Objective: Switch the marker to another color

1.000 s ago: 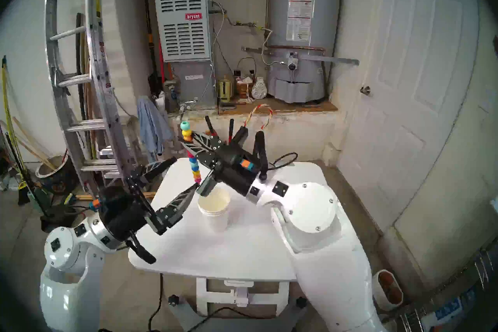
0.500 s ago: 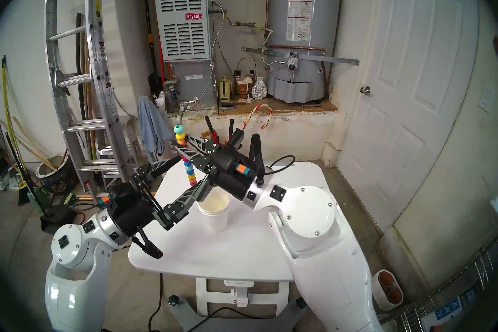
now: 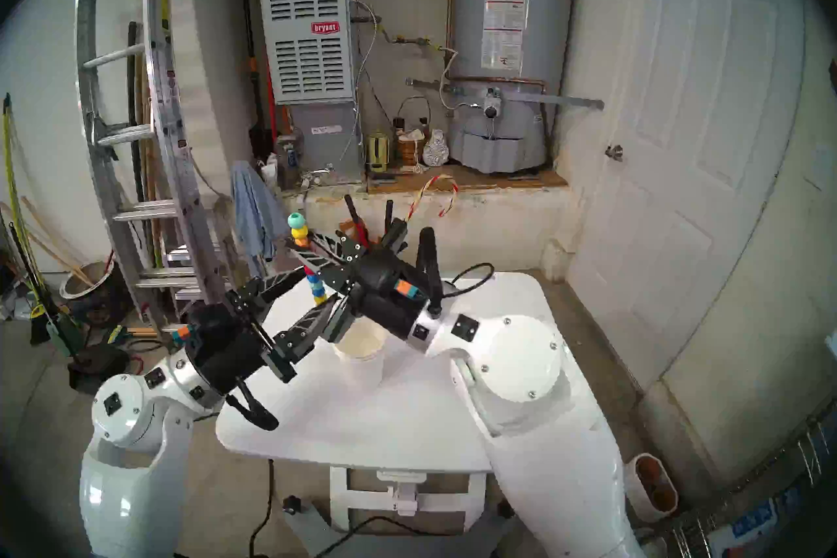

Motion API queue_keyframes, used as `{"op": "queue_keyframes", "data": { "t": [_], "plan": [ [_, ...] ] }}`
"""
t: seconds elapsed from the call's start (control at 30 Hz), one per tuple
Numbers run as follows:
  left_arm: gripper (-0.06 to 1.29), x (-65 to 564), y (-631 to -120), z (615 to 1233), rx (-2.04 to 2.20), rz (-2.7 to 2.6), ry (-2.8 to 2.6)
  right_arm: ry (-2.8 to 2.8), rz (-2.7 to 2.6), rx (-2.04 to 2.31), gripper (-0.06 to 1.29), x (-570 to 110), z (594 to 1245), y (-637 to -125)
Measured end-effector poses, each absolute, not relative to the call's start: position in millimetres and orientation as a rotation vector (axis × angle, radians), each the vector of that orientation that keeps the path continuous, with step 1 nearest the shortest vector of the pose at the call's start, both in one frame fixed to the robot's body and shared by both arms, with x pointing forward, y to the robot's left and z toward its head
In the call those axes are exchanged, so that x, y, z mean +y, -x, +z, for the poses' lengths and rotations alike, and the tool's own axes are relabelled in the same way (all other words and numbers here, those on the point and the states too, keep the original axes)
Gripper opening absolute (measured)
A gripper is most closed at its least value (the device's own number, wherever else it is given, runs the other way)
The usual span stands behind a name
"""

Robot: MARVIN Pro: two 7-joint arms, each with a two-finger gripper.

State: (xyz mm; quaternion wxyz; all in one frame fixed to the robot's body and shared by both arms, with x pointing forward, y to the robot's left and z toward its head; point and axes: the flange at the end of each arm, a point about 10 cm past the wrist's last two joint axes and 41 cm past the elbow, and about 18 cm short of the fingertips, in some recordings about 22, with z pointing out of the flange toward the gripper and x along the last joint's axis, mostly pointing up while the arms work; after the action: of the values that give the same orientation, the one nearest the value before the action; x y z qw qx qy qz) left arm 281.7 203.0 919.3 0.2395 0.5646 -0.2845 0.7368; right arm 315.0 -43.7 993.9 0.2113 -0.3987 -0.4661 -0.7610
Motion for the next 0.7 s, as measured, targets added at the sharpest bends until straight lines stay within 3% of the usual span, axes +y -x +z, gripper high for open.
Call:
{"op": "queue_keyframes", "data": {
  "t": [0.07,0.33,0.47,0.53,0.57,0.7],
  "plan": [
    [0.91,202.7,-282.1,918.9,-0.778,2.016,-1.546,1.106,-2.114,-1.296,0.03,-43.6,993.8,-314.3],
    [0.9,201.6,-283.0,917.8,-0.779,2.014,-1.546,1.095,-2.114,-1.3,0.03,-43.6,994.7,-311.0],
    [0.79,201.8,-283.1,917.7,-0.778,2.017,-1.548,1.091,-2.113,-1.303,0.03,-43.6,994.6,-309.7],
    [0.45,202.4,-282.9,917.5,-0.777,2.019,-1.549,1.091,-2.114,-1.305,0.03,-43.7,994.0,-309.3],
    [0.35,202.9,-282.6,917.2,-0.776,2.02,-1.551,1.092,-2.116,-1.305,0.02,-43.9,993.7,-309.3],
    [0.31,205.9,-280.0,915.0,-0.771,2.022,-1.563,1.1,-2.128,-1.297,0.02,-45.9,991.2,-310.6]
  ]
}}
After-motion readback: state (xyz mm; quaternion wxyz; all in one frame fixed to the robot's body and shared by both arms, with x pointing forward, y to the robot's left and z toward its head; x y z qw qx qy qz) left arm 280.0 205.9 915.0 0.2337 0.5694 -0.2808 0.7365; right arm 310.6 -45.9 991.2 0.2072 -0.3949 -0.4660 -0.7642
